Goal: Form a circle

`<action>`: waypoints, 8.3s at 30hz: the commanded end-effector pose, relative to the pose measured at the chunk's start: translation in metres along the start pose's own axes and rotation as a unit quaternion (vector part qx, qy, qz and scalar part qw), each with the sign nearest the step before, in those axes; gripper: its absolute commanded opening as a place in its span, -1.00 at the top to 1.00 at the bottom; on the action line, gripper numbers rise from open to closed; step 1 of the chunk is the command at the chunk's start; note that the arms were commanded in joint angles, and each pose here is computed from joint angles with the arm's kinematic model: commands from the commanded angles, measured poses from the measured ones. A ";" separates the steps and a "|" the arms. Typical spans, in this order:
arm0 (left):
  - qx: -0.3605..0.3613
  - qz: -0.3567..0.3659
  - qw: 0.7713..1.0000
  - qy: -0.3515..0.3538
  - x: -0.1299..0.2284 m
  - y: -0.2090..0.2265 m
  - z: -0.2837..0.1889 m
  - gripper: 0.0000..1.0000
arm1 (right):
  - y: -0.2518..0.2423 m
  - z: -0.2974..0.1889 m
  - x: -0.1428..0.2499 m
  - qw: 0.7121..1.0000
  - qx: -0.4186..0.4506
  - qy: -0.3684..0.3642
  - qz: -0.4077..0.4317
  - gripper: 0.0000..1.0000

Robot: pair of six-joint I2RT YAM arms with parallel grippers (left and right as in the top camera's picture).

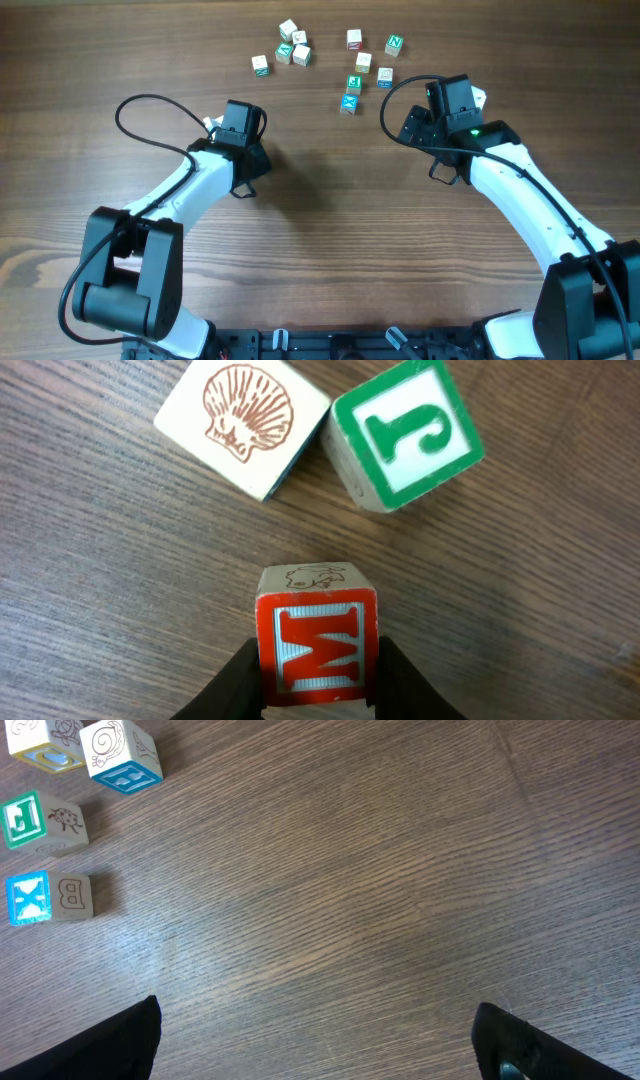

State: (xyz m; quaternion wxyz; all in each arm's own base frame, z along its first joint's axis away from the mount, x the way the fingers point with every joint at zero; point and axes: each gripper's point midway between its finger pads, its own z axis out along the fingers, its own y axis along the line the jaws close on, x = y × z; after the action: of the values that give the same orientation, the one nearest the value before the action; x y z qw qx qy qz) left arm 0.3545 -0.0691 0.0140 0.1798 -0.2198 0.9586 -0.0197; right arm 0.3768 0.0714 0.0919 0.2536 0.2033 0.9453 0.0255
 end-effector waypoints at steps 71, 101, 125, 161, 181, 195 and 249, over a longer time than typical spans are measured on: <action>0.006 -0.005 1.000 -0.017 -0.008 -0.003 0.005 0.34 | -0.001 -0.002 -0.003 1.000 0.004 -0.009 0.004 -1.00; 0.003 -0.015 1.000 -0.027 -0.013 -0.003 0.001 -0.16 | -0.001 -0.002 -0.003 1.000 0.004 -0.009 0.005 -0.99; -0.012 -0.318 0.946 -0.063 -0.071 0.075 0.008 0.34 | -0.002 -0.002 -0.004 1.000 0.005 -0.009 0.005 -0.99; 0.033 -0.344 0.938 -0.030 -0.067 0.054 0.032 0.75 | -0.002 -0.002 -0.004 1.000 0.005 -0.009 0.005 -0.99; 0.031 -0.342 0.939 -0.029 -0.066 0.055 0.032 0.79 | -0.002 -0.002 -0.004 1.000 0.005 -0.009 0.005 -1.00; 0.032 -0.344 0.937 -0.052 -0.076 0.056 0.031 0.76 | -0.002 -0.002 -0.004 1.000 0.005 -0.009 0.005 -0.99; -0.045 -0.358 0.932 0.017 -0.031 0.083 0.011 0.57 | -0.002 -0.002 -0.004 1.000 0.005 -0.009 0.005 -0.99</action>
State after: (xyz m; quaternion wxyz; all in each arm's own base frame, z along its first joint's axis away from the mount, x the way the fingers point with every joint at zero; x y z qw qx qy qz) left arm 0.3651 0.0139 0.0008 0.1441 -0.5381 0.8282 -0.0619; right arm 0.3770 0.0713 0.0921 0.2541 0.2034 0.9452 0.0256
